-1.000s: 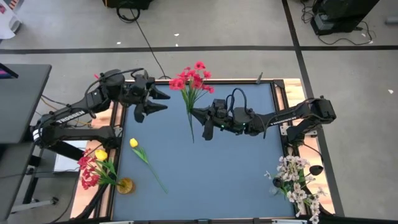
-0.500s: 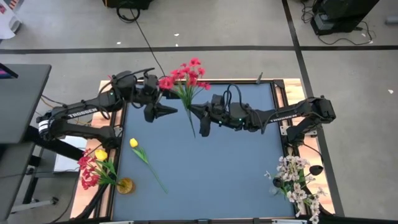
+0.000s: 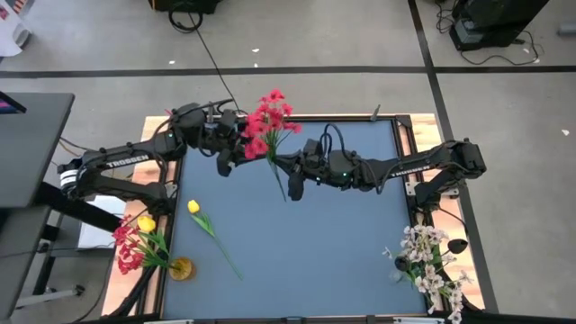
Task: Sort flowers into vase by color
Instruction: Put the red flowers into the yellow vase
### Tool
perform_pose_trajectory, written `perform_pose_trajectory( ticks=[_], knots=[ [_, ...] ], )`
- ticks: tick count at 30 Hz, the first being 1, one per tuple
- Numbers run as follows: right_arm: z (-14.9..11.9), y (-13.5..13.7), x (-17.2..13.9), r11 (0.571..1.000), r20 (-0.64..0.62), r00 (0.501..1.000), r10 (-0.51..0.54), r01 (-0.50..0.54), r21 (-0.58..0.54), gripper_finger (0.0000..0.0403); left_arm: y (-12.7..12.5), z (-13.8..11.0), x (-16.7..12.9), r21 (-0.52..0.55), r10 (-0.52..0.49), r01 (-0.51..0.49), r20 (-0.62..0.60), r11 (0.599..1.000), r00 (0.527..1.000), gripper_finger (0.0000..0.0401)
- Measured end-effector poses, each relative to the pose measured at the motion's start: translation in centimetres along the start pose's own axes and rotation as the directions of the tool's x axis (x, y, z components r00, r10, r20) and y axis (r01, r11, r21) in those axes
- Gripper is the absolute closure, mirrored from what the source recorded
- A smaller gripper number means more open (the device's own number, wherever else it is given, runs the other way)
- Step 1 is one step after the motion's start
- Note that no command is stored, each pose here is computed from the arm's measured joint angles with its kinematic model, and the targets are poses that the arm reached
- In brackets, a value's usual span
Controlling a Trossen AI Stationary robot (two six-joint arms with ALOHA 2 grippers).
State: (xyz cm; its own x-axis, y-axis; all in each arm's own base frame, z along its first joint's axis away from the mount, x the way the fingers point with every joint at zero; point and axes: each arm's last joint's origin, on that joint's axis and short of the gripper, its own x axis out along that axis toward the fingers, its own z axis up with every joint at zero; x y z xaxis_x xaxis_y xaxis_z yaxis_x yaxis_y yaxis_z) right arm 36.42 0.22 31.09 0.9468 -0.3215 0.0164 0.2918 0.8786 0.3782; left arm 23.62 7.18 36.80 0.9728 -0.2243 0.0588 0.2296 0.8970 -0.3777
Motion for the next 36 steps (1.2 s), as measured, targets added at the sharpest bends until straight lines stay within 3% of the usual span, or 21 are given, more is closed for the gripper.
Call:
perform_pose_trajectory(
  ticks=[9,15,19,26,36],
  knots=[
    [-0.3,0.0,0.0,1.000,-0.038,0.999,0.008,-0.008,-0.004,0.0379,-0.1,0.0,-0.1,0.080,-0.010,0.010,-0.005,0.997,1.000,0.0386],
    [-0.4,-0.1,0.0,1.000,-0.042,0.999,-0.005,0.005,-0.001,0.0354,-0.2,0.1,-0.1,0.086,-0.013,0.013,-0.001,0.996,1.000,0.0395],
    [-0.7,-0.4,-0.1,0.995,-0.045,0.994,-0.099,0.099,0.008,0.0332,-0.6,0.2,-0.6,0.144,-0.013,0.014,-0.006,0.989,1.000,0.0397],
    [-1.4,-1.1,-0.3,0.966,-0.075,0.968,-0.241,0.247,0.081,0.0274,-2.6,0.2,-3.4,0.326,0.013,0.012,-0.072,0.945,0.997,0.0399],
    [-1.6,-1.6,-0.3,0.937,-0.071,0.951,-0.301,0.309,0.162,0.0219,-5.4,-0.8,-7.8,0.377,0.034,0.042,-0.192,0.925,0.981,0.0400]
  ],
)
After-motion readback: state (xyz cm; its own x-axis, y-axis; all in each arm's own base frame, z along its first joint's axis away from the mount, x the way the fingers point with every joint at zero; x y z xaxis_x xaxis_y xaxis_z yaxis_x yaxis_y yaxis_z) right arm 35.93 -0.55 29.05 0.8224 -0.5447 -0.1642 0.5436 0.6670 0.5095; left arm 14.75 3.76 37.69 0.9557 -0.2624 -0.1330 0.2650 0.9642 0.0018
